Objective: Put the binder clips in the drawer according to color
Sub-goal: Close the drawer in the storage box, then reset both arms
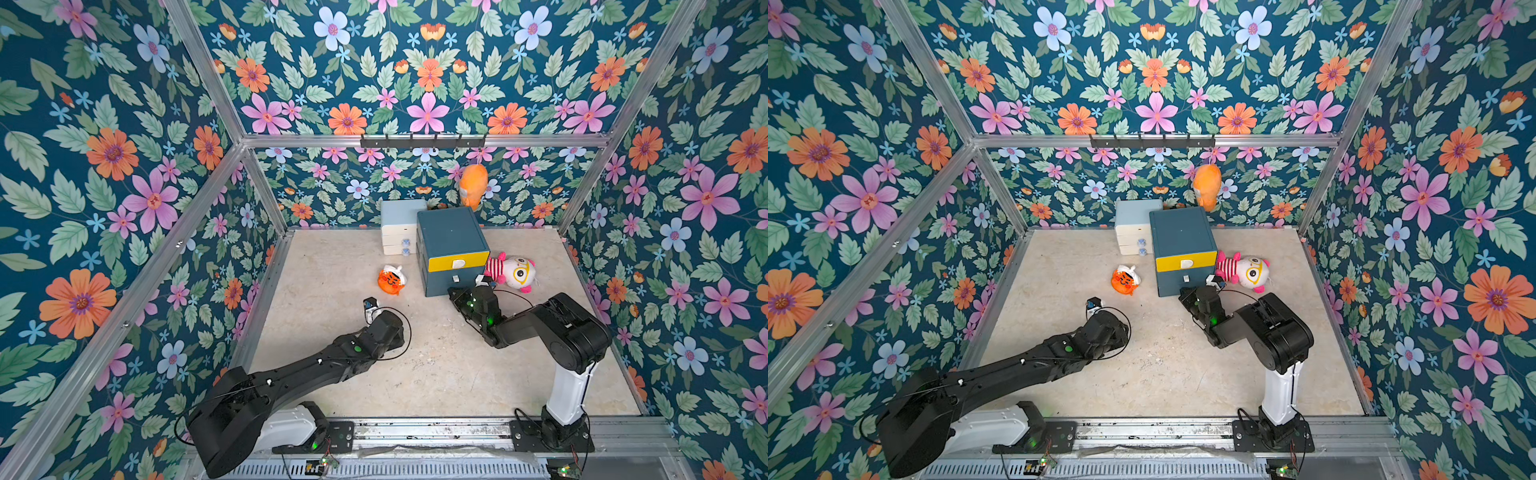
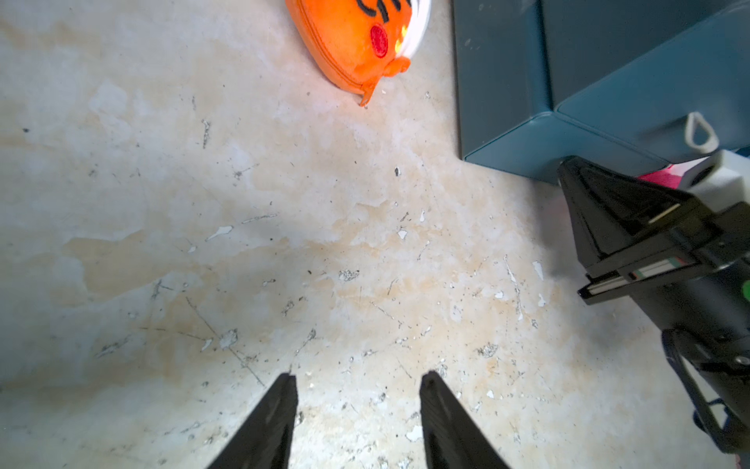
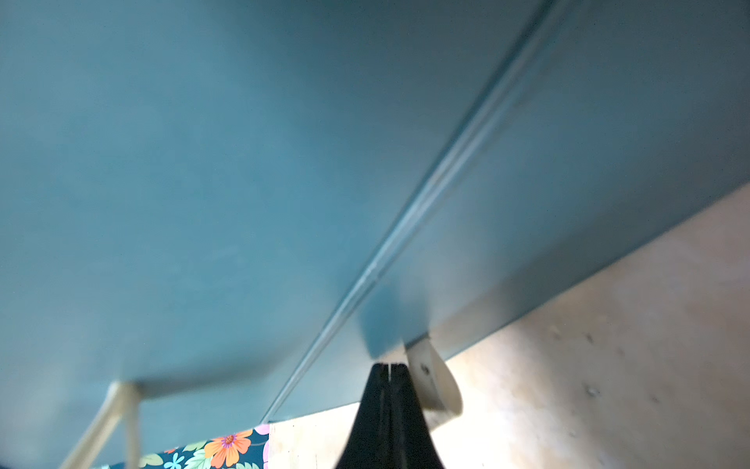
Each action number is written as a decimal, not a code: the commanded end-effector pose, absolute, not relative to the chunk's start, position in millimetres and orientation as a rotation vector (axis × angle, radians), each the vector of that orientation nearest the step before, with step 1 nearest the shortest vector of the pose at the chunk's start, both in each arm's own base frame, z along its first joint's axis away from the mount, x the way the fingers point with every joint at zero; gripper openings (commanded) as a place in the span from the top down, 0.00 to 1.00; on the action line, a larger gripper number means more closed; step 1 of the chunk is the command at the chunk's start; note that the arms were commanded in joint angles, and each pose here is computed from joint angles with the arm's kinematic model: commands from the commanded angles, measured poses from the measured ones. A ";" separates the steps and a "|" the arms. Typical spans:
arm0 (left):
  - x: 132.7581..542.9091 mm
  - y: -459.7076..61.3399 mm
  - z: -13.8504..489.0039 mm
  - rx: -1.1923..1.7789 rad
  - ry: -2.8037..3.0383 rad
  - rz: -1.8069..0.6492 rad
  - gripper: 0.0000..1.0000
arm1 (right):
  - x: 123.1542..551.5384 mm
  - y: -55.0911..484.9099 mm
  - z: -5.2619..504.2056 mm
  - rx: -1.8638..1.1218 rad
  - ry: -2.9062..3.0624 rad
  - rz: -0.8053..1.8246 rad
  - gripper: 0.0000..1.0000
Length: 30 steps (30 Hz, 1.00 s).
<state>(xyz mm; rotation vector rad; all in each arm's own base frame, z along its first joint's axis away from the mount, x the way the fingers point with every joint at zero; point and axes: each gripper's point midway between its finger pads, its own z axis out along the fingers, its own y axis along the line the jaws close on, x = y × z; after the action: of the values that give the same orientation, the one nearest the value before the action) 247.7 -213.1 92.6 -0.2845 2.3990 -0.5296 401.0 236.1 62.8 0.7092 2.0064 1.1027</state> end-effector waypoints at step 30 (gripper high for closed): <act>388.7 -18.3 148.9 -0.232 1.899 0.336 0.01 | 323.6 -12.4 154.7 0.300 1.783 -0.275 0.01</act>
<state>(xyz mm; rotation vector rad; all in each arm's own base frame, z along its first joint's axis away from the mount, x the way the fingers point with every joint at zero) 369.0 -7.8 134.2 -0.3491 1.9336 0.3481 305.2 -20.5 135.3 0.4150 1.8790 -0.2565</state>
